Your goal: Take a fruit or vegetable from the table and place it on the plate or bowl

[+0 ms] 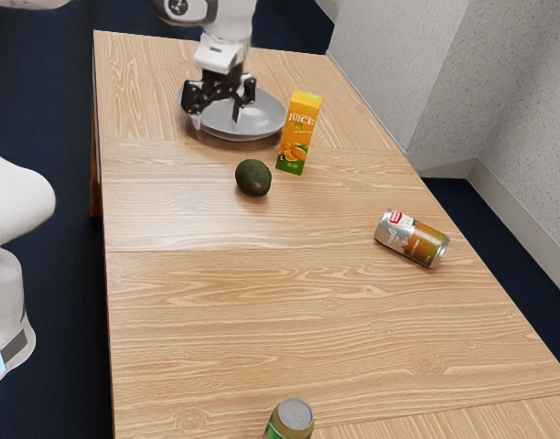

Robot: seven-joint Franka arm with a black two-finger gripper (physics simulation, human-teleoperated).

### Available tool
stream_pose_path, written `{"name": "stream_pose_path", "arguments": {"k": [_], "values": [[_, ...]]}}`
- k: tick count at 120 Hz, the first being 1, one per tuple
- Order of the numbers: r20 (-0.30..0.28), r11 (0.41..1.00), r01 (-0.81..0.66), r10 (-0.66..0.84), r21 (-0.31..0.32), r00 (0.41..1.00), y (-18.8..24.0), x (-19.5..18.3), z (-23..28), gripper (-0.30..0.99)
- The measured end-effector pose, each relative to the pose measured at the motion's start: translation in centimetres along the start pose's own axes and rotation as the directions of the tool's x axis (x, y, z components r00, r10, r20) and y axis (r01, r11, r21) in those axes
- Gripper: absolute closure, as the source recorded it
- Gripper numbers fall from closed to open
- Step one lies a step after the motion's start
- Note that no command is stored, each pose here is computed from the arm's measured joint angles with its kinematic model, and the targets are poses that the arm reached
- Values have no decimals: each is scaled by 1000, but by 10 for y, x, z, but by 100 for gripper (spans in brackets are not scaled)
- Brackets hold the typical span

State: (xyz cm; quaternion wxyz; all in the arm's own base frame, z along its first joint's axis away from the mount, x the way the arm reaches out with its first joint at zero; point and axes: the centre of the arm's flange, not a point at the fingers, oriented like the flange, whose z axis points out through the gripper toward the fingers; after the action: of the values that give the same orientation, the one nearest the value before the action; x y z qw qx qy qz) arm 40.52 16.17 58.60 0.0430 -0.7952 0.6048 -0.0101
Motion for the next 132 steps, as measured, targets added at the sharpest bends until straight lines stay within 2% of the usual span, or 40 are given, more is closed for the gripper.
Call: {"name": "stream_pose_path", "arguments": {"k": [6, 12, 33, 40, 58, 108, 132], "values": [[-63, 999, -45, 45, 4, 997, 16, 9, -7, 2], [-100, 996, -86, 86, 5, 991, 30, 17, -10, 2], [-160, 974, -227, 220, -28, 962, 36, 54, 4, 2], [-172, 969, -243, 232, -45, 957, 30, 54, 14, 2], [-188, 964, -256, 240, -68, 952, 18, 49, 35, 2], [-153, 969, -248, 245, -4, 957, -23, 24, 76, 2], [-188, 966, -259, 253, -10, 949, -42, 24, 110, 2]]}}
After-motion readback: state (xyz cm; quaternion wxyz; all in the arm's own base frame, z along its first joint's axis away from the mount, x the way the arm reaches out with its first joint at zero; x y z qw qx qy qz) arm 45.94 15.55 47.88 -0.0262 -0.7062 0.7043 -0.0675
